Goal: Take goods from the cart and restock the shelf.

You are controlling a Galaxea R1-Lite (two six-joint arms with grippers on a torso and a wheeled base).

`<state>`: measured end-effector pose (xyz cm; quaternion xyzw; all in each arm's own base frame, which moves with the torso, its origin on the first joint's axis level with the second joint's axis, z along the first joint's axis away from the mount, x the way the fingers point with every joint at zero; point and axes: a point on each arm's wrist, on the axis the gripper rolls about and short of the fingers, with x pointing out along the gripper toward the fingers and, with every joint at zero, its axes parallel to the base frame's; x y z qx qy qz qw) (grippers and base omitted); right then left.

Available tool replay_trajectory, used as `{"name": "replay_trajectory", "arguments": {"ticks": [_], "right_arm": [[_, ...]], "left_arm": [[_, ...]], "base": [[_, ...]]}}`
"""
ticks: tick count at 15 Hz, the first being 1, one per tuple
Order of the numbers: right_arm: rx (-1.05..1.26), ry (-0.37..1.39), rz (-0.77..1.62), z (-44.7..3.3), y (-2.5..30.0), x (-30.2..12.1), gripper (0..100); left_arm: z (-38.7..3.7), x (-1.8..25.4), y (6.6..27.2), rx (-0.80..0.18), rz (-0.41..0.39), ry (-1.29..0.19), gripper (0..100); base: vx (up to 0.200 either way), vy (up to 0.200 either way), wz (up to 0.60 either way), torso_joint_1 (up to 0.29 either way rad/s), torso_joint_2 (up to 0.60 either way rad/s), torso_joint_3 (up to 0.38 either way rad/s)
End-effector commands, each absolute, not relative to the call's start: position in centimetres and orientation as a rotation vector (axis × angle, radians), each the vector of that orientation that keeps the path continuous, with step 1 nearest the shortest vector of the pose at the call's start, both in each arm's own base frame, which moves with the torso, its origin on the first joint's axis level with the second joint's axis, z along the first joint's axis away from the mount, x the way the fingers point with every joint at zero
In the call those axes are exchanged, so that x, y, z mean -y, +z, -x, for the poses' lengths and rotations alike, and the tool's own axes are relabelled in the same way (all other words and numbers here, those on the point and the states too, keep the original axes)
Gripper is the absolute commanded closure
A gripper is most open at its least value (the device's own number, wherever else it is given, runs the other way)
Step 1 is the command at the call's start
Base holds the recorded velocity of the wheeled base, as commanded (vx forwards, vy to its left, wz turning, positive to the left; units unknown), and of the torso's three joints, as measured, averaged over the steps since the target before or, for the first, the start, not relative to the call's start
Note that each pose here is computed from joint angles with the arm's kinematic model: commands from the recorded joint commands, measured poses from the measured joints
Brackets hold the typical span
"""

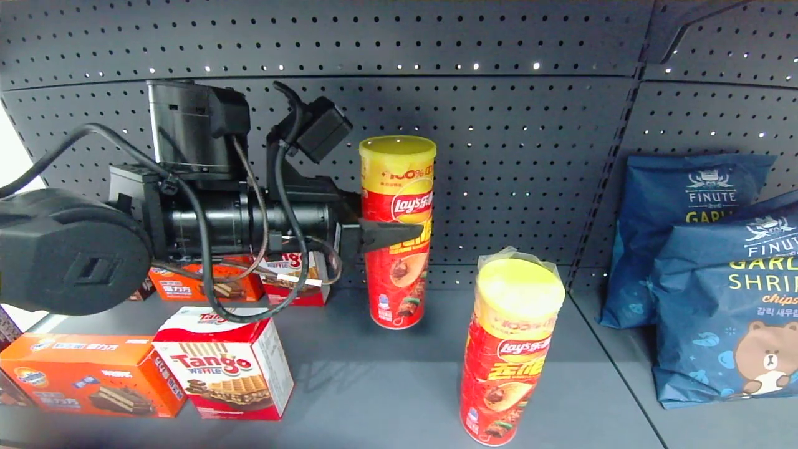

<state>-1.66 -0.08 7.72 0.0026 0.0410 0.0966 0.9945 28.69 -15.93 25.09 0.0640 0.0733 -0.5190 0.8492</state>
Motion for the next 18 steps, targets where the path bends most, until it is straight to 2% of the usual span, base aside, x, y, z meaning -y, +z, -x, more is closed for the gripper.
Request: {"name": "replay_trajectory", "arguments": {"ticks": [1, 4, 8, 11, 18], "right_arm": [[-0.085, 0.193, -0.005, 1.6, 7.7, 0.1, 0], [-0.085, 0.193, -0.005, 1.6, 7.7, 0.1, 0], [-0.084, 0.194, -0.005, 1.6, 7.7, 0.1, 0], [-0.085, 0.194, -0.005, 1.6, 7.7, 0.1, 0], [-0.084, 0.196, -0.005, 1.6, 7.7, 0.1, 0]], "left_arm": [[-30.7, 17.0, 24.2, -0.172, -0.132, -1.096, 100], [-32.0, 17.6, 22.5, -0.196, -0.136, -1.153, 100], [-33.8, 17.7, 20.4, -0.184, -0.19, -1.199, 100], [-35.0, 18.4, 19.5, -0.154, -0.193, -1.201, 100], [-36.2, 19.7, 18.4, -0.15, -0.194, -1.219, 100]], "base": [[0.0, 0.0, 0.0, 0.0, 0.0, 0.0], [0.0, 0.0, 0.0, 0.0, 0.0, 0.0], [0.0, 0.0, 0.0, 0.0, 0.0, 0.0], [0.0, 0.0, 0.0, 0.0, 0.0, 0.0], [0.0, 0.0, 0.0, 0.0, 0.0, 0.0]]}}
